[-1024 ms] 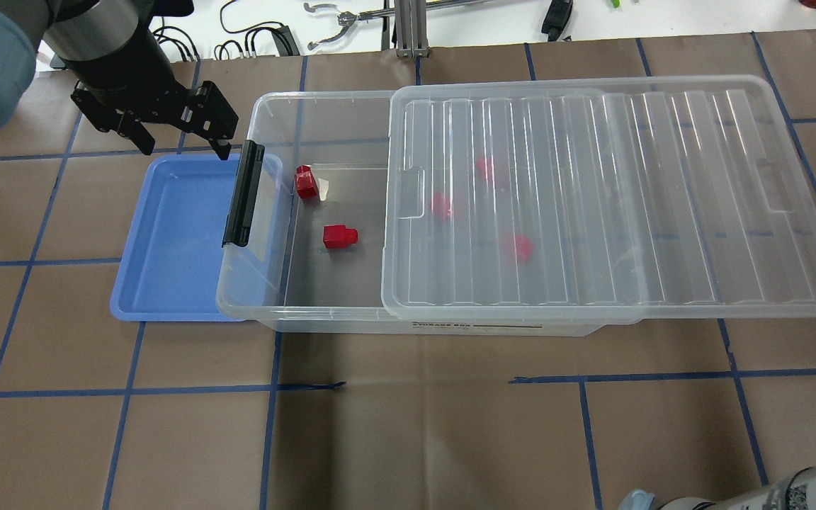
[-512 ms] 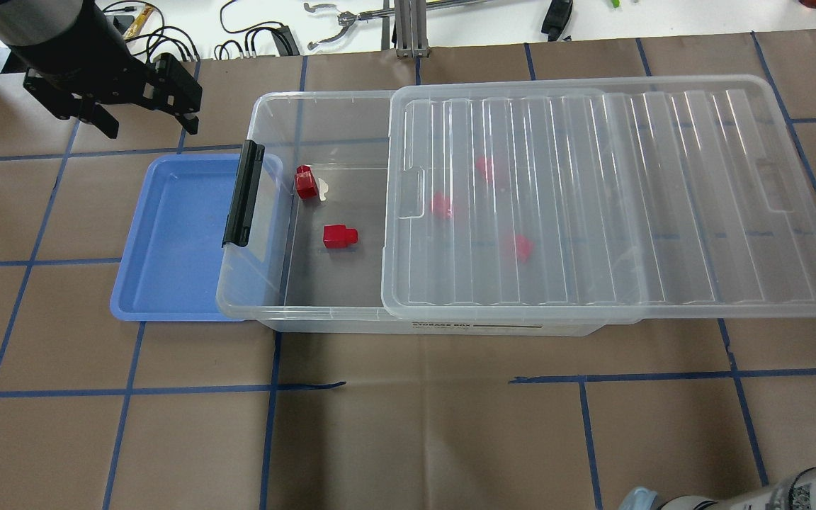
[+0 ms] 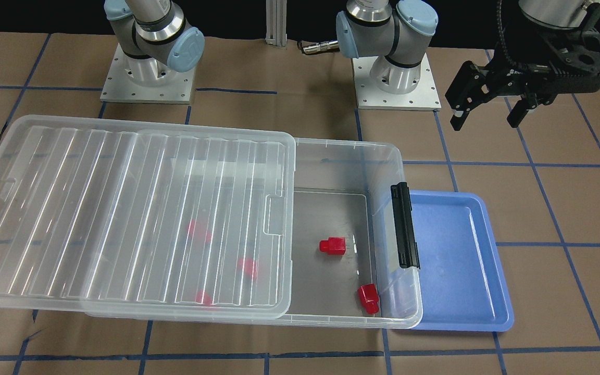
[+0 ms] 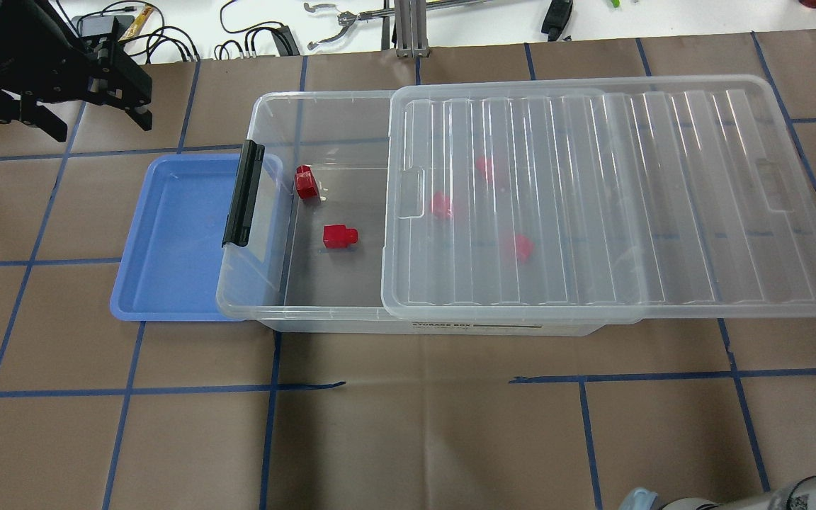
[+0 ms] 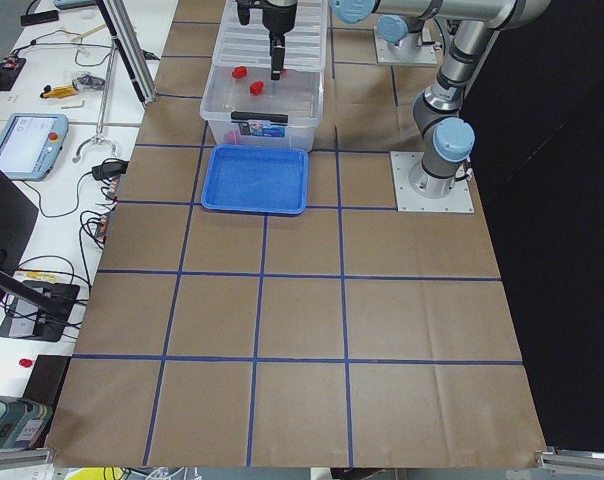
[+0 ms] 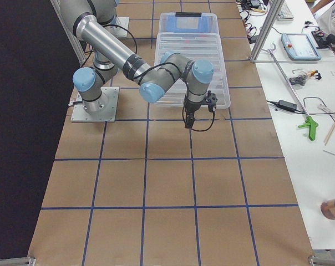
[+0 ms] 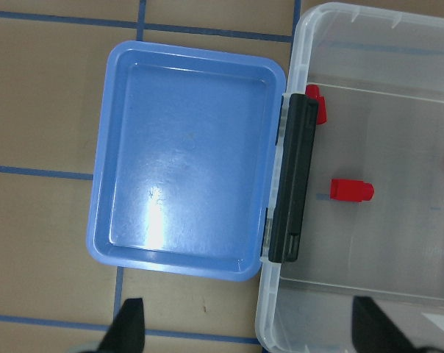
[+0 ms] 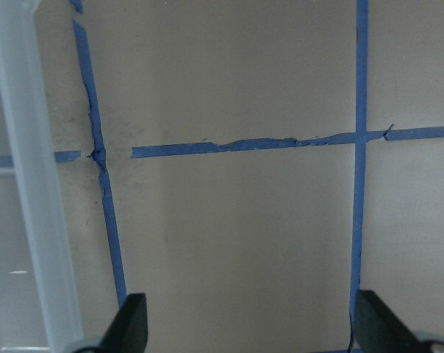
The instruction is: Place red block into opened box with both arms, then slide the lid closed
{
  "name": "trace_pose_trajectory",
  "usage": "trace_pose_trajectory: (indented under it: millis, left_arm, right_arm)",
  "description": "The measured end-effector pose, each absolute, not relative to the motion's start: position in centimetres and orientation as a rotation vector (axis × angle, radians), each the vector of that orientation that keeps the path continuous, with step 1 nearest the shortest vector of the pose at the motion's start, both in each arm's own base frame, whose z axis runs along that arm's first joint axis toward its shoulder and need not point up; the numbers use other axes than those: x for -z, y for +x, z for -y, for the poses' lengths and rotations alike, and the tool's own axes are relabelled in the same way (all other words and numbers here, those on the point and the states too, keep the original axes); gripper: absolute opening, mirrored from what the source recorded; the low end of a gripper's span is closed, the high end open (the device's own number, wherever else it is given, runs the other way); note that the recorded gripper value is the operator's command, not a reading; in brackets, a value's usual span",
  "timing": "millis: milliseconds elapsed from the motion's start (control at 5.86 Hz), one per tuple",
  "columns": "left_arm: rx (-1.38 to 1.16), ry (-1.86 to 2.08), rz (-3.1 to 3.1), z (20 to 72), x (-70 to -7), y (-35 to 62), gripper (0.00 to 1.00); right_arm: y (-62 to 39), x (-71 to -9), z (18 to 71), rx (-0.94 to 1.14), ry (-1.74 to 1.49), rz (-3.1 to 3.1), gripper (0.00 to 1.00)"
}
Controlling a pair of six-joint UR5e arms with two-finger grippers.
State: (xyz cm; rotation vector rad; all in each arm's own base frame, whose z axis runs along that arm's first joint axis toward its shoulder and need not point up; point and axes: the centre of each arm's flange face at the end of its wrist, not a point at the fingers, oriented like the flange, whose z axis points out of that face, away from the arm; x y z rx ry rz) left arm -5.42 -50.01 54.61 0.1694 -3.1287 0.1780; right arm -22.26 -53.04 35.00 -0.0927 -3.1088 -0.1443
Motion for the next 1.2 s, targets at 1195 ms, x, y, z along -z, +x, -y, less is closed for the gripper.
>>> trace_pose_trajectory:
  millis: [1195]
  left_arm:
    - [-0.086, 0.132, 3.092, 52.3, -50.4, -11.7, 0.99]
  right_arm:
    - [-16.9, -35.2, 53.5, 0.137, -0.011, 3.116, 1.0]
